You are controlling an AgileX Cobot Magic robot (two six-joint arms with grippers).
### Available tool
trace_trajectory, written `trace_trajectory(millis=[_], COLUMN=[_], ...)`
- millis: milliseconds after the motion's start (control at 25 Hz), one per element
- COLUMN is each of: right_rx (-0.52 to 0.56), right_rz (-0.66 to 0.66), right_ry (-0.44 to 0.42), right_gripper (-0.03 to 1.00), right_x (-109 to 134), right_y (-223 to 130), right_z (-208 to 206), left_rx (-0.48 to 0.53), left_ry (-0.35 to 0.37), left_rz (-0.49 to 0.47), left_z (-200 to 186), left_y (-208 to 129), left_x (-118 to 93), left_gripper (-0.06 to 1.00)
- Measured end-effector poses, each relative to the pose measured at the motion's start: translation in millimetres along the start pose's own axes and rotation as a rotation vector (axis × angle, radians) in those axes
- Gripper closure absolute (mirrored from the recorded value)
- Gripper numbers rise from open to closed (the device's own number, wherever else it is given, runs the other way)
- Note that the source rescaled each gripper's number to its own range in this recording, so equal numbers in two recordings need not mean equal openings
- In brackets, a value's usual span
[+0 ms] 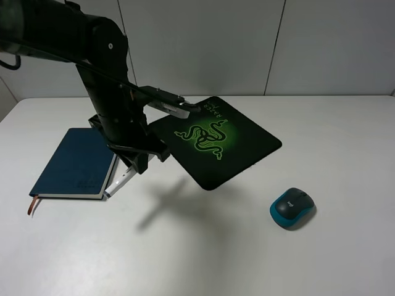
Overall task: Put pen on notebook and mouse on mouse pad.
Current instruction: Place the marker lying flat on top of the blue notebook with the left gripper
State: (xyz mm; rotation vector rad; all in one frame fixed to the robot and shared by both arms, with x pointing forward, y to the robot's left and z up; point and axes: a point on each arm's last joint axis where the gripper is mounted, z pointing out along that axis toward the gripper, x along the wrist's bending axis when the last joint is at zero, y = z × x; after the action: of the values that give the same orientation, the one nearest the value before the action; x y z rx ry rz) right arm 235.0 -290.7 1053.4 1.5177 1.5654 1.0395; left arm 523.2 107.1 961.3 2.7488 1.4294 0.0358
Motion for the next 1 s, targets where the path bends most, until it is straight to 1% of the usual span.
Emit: trace_trajectory(millis=[200, 360, 560, 1000], right_rx=[0.0, 0.0, 0.0, 0.0], right_rz=[0.0, 0.0, 0.0, 0.0], right_ry=[0.0, 0.0, 0.0, 0.0], right_gripper=[-0.03, -0.03, -0.03, -0.03], right_x=[0, 0, 0, 0], right_y=[0, 0, 0, 0], right_z=[0, 0, 0, 0], left_rx=[-0.001, 0.014, 0.016, 0.004], left_ry=[0.001, 0.003, 0.006, 0.015], left_rz=[-0.045, -0.096, -0.165, -0.344], left_z=[-12, -14, -14, -15], left_y=[-5, -8, -11, -24], left_x=[7, 23, 46, 104], left_gripper=[0.94, 0.94, 0.94, 0.94])
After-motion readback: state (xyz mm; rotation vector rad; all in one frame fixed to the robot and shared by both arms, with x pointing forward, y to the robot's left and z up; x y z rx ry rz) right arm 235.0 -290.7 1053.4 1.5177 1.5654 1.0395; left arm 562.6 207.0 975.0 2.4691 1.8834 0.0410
